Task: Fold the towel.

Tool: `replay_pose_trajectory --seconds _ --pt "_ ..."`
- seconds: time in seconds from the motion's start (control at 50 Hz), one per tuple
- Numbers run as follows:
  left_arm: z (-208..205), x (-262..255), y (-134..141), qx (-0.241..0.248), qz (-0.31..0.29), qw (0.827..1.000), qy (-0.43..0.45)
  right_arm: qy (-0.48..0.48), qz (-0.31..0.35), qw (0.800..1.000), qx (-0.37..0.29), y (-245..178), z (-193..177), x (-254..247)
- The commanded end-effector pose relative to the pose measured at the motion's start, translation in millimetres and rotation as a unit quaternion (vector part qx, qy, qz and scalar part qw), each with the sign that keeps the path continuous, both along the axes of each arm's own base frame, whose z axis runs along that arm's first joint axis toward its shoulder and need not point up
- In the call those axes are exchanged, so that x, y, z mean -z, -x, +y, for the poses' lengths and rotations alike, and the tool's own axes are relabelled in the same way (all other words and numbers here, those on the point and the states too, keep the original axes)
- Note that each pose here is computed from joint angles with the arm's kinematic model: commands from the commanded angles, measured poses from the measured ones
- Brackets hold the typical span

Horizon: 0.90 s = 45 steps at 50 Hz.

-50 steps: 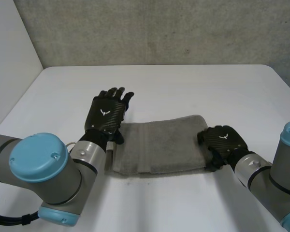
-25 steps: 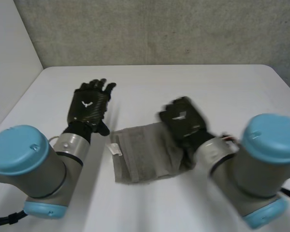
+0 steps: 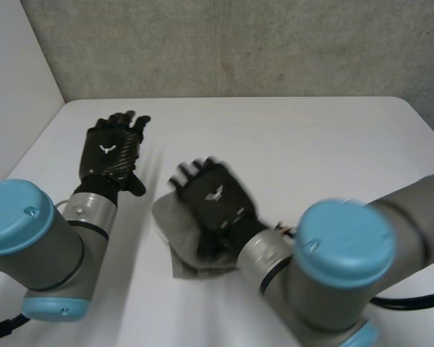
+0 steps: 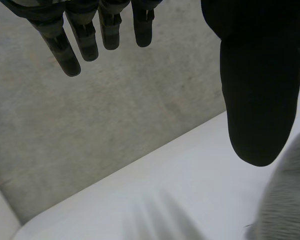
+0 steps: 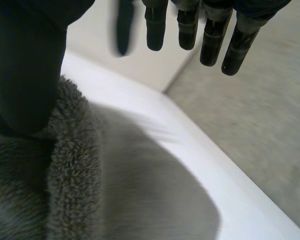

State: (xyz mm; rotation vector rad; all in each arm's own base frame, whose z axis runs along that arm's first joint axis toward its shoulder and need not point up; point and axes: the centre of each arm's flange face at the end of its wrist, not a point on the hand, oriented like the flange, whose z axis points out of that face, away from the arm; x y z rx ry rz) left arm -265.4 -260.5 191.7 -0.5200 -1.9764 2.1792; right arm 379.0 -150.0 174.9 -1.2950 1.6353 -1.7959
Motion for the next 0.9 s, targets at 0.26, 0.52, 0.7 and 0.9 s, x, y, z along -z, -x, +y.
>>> replay_pose_trajectory --seconds 0.26,0.52,0.7,0.9 --pt "51.4 40.6 32.3 0.072 0.012 0.982 -0.172 -0.282 -0.030 0.955 0.088 38.1 -73.3 38.9" --pt "43.8 54.7 34.2 0.066 0.003 0.980 -0.187 -0.281 -0.042 0.955 0.089 43.6 -80.1 17.0" --pt "26.6 20.3 22.3 0.043 0.037 0.988 -0.147 -0.262 -0.065 0.958 0.093 53.8 -90.4 -16.1" --pt "31.5 -2.9 35.1 0.085 0.108 0.980 -0.146 -0.275 -0.101 0.951 0.103 54.4 -101.3 -29.0"
